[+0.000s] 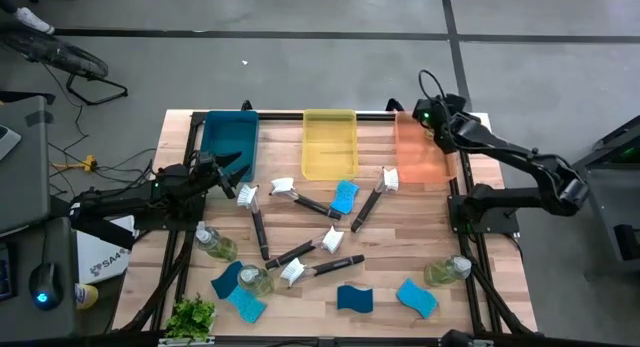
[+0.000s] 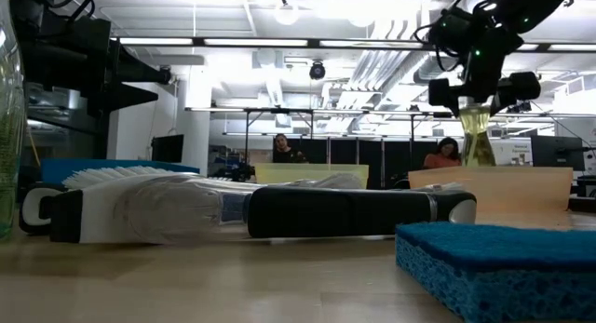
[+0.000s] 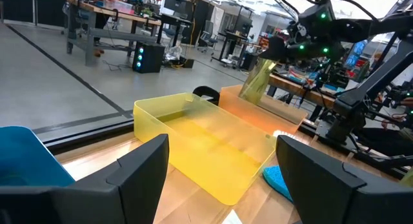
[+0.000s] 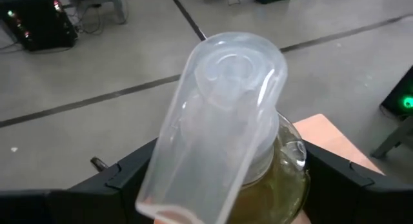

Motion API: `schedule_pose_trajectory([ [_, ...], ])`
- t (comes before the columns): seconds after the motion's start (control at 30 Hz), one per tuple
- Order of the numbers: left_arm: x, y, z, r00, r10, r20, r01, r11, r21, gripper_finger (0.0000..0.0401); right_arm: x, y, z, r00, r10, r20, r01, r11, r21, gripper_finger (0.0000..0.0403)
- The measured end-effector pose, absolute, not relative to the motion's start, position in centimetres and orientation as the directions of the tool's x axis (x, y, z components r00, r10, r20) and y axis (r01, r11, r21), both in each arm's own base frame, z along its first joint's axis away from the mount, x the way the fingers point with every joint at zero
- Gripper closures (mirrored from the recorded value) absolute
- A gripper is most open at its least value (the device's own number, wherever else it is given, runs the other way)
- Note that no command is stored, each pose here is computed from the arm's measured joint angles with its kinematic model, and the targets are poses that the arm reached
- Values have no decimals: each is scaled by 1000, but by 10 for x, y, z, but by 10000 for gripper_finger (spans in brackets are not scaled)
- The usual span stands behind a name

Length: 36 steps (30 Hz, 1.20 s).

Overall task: Pick & Place Kitchen Sink Supplies
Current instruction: Put the green dishwashing liquid dispenser into the orange bin

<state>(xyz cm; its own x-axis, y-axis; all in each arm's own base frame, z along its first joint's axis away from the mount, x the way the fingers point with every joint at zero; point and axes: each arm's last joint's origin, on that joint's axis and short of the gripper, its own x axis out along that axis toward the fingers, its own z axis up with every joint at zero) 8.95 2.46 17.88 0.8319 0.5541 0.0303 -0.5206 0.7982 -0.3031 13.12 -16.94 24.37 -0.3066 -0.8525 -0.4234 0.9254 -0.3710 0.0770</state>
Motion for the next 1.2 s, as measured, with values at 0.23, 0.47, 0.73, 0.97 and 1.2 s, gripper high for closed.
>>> schedule_pose_trajectory([
  [0.23, 89, 25, 179, 832, 554, 30, -521, 798, -303, 121, 126, -179, 243, -324, -844, -428, 906, -407, 116, 119],
  [0.47, 89, 25, 179, 832, 554, 30, -521, 798, -303, 121, 126, -179, 243, -327, -845, -423, 905, -409, 117, 116],
  [0.73, 89, 25, 179, 832, 554, 30, -521, 798, -303, 121, 126, -178, 242, -323, -842, -432, 911, -401, 100, 94],
  [0.97, 89, 25, 179, 832, 554, 30, -521, 798, -303, 121, 126, -178, 242, -312, -839, -446, 921, -383, 76, 90],
  [1.2, 89, 25, 179, 832, 554, 30, -521, 798, -303, 121, 124, -175, 244, -284, -838, -465, 933, -353, 66, 89],
])
